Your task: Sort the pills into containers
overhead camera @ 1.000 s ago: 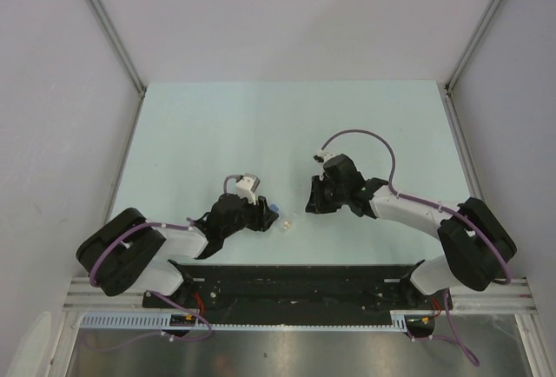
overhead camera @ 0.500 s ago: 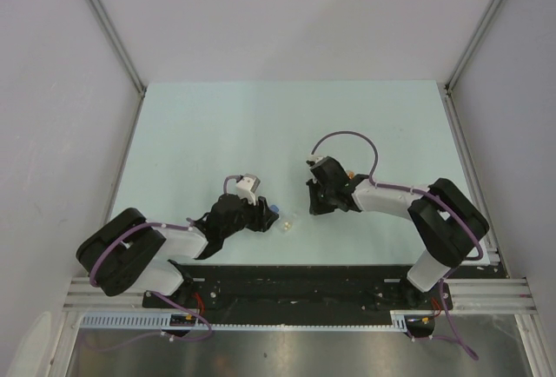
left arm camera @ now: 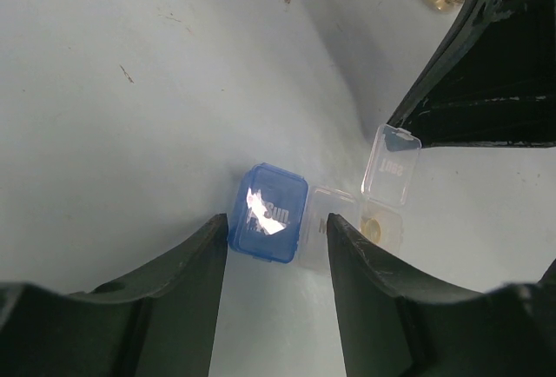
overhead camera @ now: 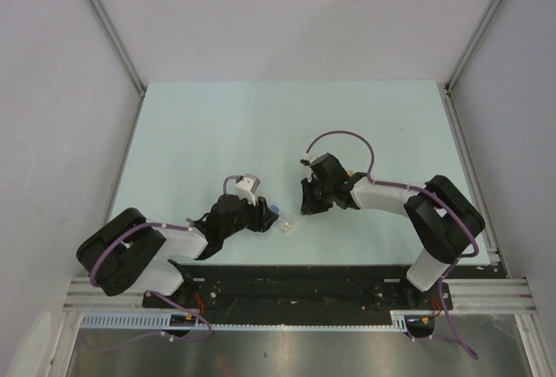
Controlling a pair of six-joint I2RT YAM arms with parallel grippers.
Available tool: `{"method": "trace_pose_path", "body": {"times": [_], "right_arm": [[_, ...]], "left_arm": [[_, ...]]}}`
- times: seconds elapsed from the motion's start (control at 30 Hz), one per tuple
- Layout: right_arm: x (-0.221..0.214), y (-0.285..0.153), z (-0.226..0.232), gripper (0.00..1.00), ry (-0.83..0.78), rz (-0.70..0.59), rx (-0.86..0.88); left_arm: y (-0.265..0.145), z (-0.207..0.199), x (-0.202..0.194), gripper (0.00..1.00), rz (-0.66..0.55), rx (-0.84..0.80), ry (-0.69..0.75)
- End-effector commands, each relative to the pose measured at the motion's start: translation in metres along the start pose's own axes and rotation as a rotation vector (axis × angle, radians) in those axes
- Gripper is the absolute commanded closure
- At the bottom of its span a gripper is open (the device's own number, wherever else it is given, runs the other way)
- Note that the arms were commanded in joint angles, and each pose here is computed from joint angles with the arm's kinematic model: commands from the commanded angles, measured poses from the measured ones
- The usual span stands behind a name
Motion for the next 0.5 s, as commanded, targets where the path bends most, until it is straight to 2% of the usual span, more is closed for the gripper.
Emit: {"method": "trace_pose_path", "body": {"times": [0.0,0.47], "right_arm": [[0.019,-0.010,0.018,0.92,-0.015,-0.052,0.125],[0.023,-0.030,0.037,0.92,-0.027,-0.062,0.230]], "left_arm": [[-0.002,0.004,-0.007,0.47,0.024,0.000,0.000],[-0.002,0.005,-0.009,0.47,0.033,0.000,-0.002]]}}
Point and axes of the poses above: each gripper's point midway between its finger pads, its own y axis out along the fingers, its own z axis along the line the jaws close on, x = y × z, the point moved 5 cm from there along -y, back along the fingers, and after that the axes turned 11 degrees about -y, right-handed, at the moved point
